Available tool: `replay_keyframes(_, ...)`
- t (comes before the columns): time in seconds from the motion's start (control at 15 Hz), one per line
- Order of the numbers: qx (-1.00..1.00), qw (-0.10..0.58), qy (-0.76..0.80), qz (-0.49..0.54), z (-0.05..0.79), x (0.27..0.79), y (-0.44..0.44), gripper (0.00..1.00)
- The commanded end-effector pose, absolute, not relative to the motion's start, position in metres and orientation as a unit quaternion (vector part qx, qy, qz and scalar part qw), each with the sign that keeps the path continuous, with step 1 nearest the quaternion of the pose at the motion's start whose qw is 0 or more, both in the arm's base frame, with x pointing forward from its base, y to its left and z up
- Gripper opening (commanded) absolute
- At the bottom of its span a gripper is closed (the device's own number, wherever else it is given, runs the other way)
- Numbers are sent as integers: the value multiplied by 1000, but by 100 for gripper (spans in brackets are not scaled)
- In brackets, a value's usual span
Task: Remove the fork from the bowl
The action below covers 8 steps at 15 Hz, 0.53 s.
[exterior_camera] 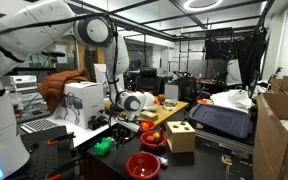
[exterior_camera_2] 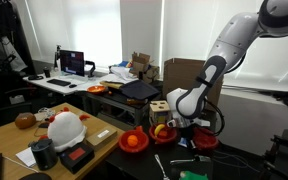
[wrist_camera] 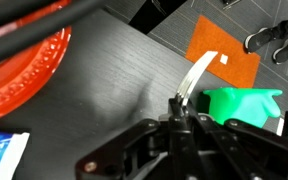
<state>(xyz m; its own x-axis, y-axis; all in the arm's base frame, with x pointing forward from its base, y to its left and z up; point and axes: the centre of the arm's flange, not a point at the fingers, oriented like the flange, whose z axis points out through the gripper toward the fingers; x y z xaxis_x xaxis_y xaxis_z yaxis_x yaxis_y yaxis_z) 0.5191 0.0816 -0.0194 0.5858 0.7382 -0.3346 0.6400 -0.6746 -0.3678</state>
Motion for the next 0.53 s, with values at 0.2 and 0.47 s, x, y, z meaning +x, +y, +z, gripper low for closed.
replay_keyframes(0.2, -885, 117, -397, 214, -6, 514, 93, 2)
replay_keyframes(0.47, -888, 114, -401, 195, -6, 518, 97, 2)
